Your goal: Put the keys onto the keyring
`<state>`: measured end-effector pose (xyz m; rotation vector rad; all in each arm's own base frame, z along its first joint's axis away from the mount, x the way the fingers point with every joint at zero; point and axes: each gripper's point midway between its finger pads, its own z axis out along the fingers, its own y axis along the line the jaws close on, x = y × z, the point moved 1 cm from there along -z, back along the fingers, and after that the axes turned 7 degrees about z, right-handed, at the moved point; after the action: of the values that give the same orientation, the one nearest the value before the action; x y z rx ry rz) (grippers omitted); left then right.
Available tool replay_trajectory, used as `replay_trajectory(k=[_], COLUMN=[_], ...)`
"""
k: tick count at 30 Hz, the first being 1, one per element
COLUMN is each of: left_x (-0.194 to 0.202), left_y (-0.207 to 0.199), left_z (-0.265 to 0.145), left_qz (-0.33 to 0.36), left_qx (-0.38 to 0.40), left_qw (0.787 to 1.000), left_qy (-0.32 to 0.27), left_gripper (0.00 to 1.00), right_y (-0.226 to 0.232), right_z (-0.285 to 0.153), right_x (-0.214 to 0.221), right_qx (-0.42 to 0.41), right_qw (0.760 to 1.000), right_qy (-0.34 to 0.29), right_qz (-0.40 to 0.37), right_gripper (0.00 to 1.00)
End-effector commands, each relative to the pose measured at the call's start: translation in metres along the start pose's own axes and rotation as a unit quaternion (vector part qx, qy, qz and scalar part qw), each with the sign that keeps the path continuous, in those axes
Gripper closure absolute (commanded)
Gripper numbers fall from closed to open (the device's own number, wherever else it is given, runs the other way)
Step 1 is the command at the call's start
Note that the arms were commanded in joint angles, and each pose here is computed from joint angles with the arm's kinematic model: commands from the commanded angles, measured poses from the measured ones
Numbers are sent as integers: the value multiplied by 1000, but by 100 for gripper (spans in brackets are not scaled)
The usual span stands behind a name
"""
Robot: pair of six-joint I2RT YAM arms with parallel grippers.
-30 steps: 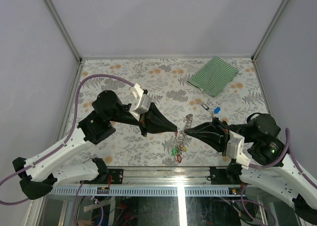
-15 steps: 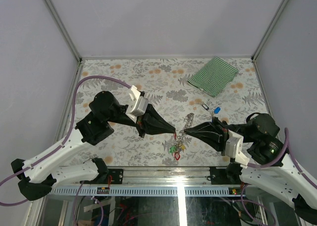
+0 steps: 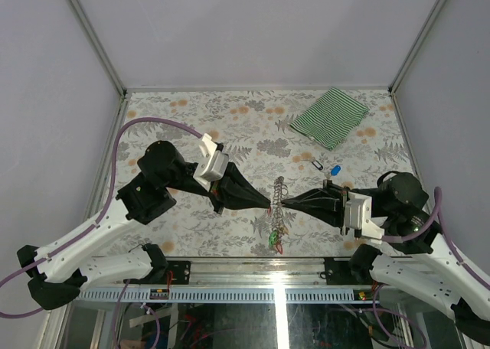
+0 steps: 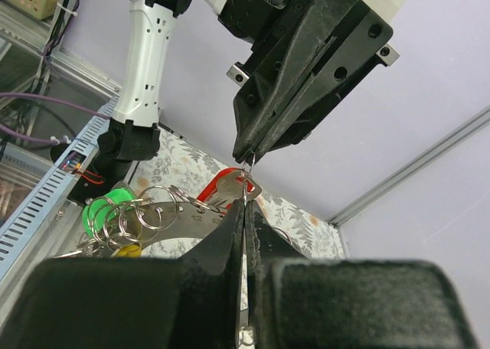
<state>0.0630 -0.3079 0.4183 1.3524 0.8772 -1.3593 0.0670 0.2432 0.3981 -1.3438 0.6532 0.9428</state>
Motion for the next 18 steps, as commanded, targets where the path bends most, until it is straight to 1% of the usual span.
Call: replay_trajectory(k=[1,18], left_x=[-16,-16], left_y=[-6,-3], left_z=[1,2], left_qz=[33,35], left_qx=[15,9], left_qw=[999,999], left_qy=[-20,-21], left_gripper=[100,100], right_y=[-16,-14], right_z=[1,1], right_x=[-33,-36], right_qx=[24,18], right_qw=[998,998], right_qy=[-43,-47], right_qz=[-27,-24], right_gripper=[99,99])
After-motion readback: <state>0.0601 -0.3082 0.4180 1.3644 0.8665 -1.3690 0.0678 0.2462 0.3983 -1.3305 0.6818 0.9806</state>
